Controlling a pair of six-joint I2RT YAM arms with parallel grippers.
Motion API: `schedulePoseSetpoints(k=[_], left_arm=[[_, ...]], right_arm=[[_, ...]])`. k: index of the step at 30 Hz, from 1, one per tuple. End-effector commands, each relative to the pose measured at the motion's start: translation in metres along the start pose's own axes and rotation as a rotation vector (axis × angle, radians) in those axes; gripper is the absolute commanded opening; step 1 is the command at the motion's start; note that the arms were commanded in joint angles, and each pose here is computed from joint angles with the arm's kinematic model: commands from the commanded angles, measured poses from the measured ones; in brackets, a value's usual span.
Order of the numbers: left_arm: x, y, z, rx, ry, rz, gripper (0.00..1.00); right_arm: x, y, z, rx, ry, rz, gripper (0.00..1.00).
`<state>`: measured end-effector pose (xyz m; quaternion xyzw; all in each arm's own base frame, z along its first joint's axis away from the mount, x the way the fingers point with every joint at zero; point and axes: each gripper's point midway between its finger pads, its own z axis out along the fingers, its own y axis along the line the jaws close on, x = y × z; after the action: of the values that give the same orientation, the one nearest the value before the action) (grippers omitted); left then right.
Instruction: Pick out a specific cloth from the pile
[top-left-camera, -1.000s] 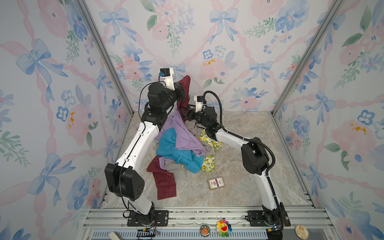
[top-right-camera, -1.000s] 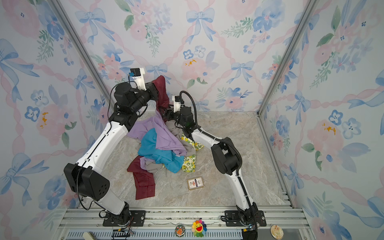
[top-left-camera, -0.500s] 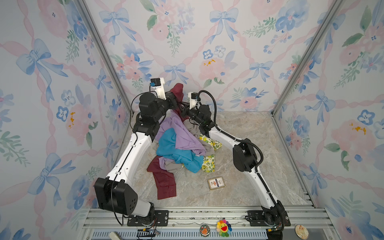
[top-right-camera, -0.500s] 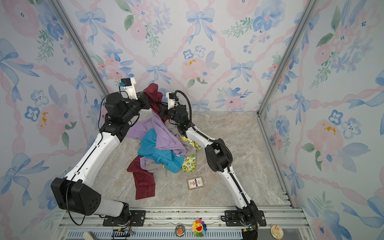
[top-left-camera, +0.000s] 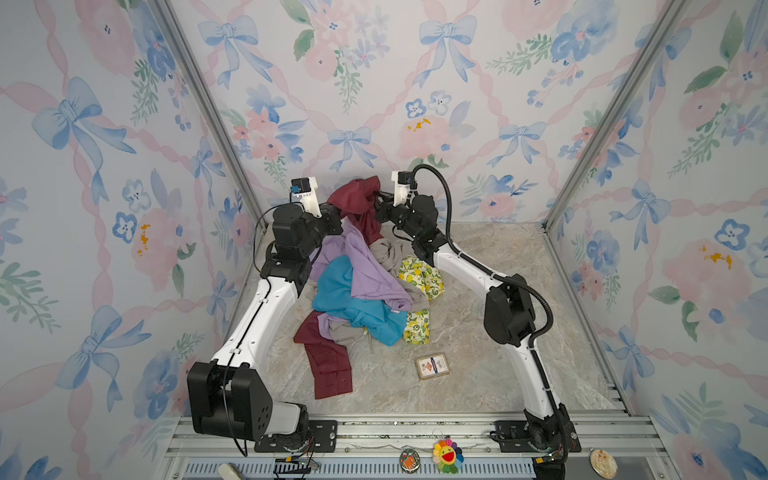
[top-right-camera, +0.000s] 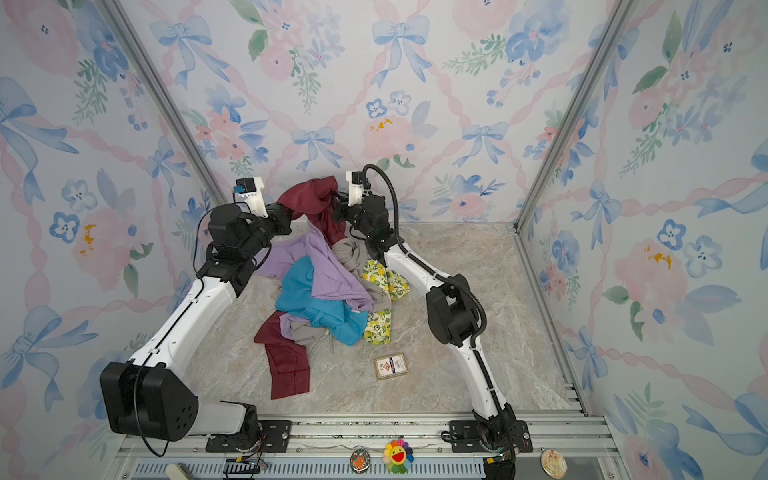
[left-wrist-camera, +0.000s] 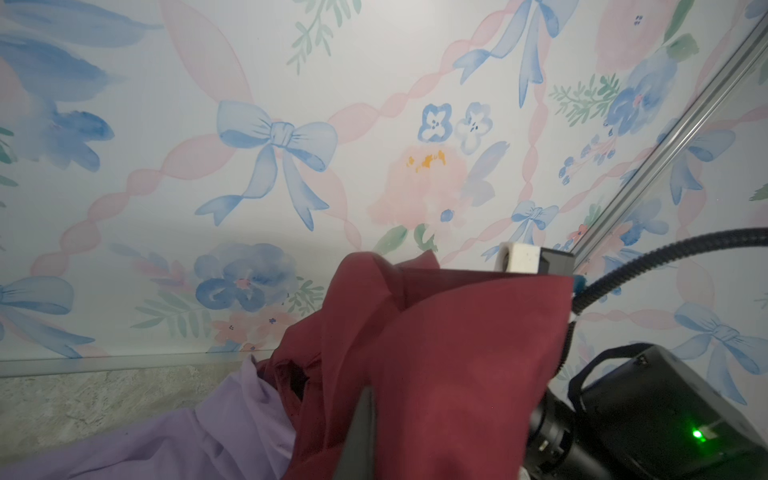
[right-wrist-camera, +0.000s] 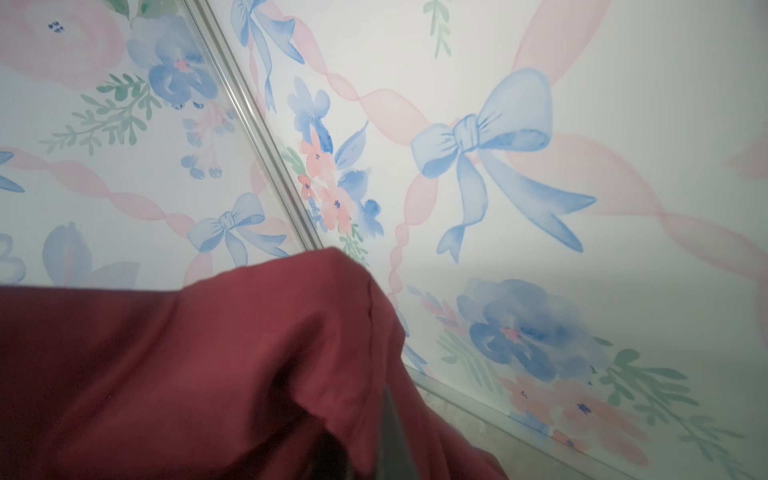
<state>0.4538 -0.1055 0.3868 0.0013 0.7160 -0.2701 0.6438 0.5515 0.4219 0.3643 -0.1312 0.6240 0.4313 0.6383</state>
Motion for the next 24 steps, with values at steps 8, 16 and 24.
schedulePoseSetpoints(k=[8,16,24], left_arm=[[0.007,0.003,-0.010,0.004,-0.037,0.060,0.67],[0.029,-0.014,0.002,0.119,-0.010,0.093,0.74],[0.063,-0.058,0.051,0.185,0.021,0.168,0.87]], right_arm=[[-0.156,0.070,-0.027,-0.070,-0.183,-0.079,0.00],[-0.201,0.115,-0.047,-0.126,-0.232,-0.114,0.00],[-0.203,0.148,-0.064,-0.161,-0.207,-0.119,0.00]])
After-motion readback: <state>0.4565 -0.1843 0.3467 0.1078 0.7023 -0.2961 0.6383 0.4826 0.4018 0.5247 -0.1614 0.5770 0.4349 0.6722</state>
